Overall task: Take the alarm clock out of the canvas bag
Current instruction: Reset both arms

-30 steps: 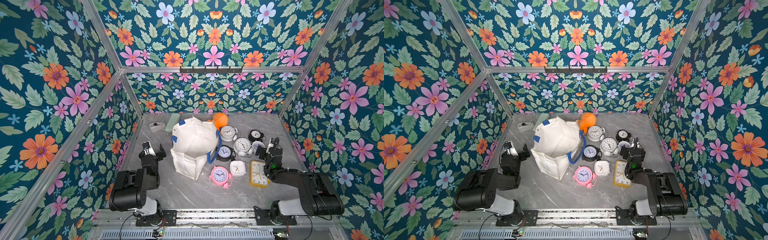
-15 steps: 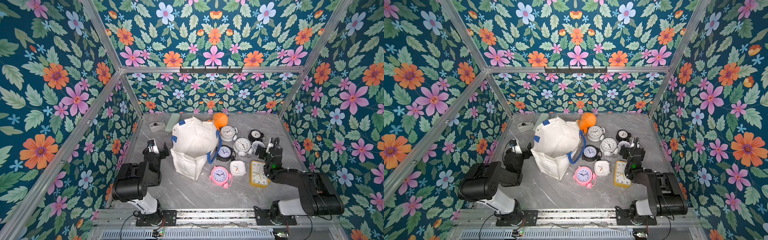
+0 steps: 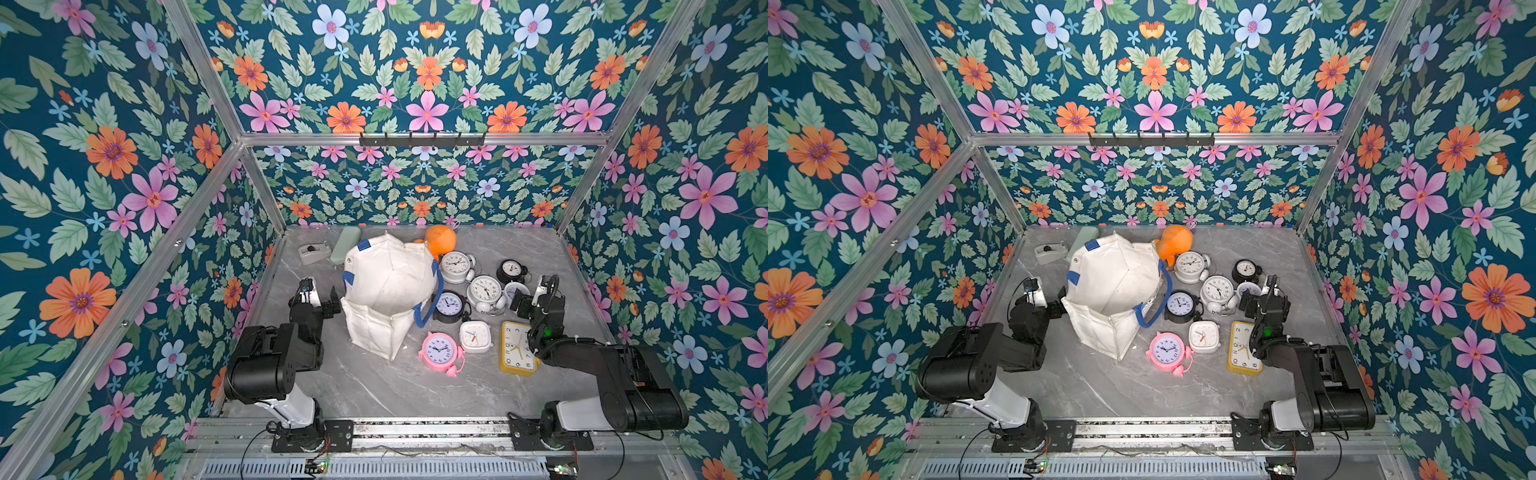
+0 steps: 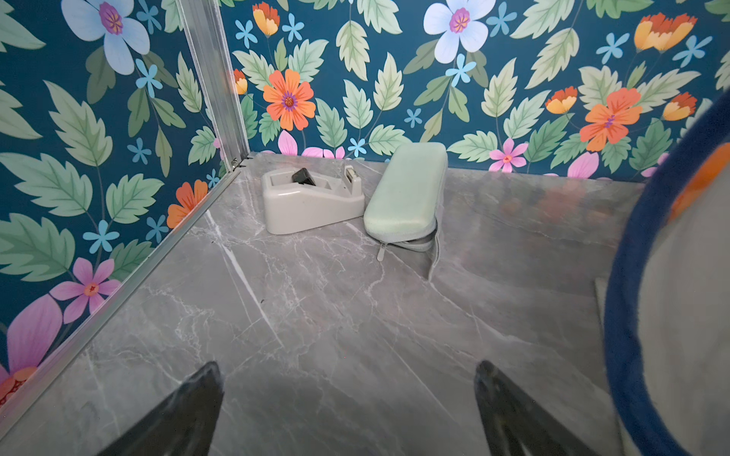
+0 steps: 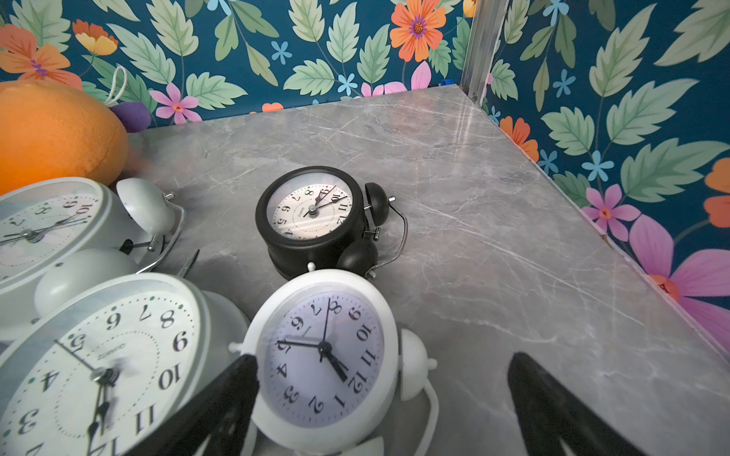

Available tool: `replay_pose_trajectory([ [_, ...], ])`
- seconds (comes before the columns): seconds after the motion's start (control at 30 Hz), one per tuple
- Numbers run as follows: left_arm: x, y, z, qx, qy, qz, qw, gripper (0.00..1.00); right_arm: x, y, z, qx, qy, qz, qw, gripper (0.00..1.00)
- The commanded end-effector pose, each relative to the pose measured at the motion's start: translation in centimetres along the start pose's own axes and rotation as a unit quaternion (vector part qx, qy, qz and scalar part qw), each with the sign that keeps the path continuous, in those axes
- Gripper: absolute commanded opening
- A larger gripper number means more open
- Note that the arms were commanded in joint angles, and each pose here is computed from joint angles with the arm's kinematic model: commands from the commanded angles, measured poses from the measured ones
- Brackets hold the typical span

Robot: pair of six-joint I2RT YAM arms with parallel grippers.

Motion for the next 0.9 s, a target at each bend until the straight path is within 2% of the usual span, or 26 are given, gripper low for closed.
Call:
replay_pose_trajectory([
  [0.0, -0.1, -1.6, -1.0, -0.042, 0.000, 0.009, 0.999, 1.00, 0.0, 0.0, -1.0, -0.020, 0.000, 0.002, 1.000, 0.99],
  [0.1, 0.0, -3.6, -1.6, -0.088, -0.005, 0.012, 0.996, 1.00, 0.0, 0.0, -1.0, -0.021, 0.000, 0.001, 1.000, 0.99],
  [0.17, 0.4, -3.6, -1.7, -0.092, -0.012, -0.003, 0.996, 1.00, 0.0, 0.0, -1.1, -0.021, 0.000, 0.002, 1.000, 0.99],
  [0.43, 1.2, -0.3, -0.9, -0.025, -0.018, -0.041, 0.999, 1.00, 0.0, 0.0, -1.0, -0.020, 0.000, 0.002, 1.000, 0.99],
  [0.87, 0.4, 0.3, -0.6, -0.010, -0.003, -0.025, 1.000, 1.00, -0.1, 0.1, -1.0, -0.020, 0.000, 0.002, 1.000, 0.99],
])
Point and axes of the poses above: each gripper's point midway between its finger pads, its own y axis out along the fingers, its own x axis along the line the jaws close on, z = x × y, the point moved 2 cm from there along -y, back along the fingers, and after that the axes turned 6 degrees about -y, right-handed, at the moved point
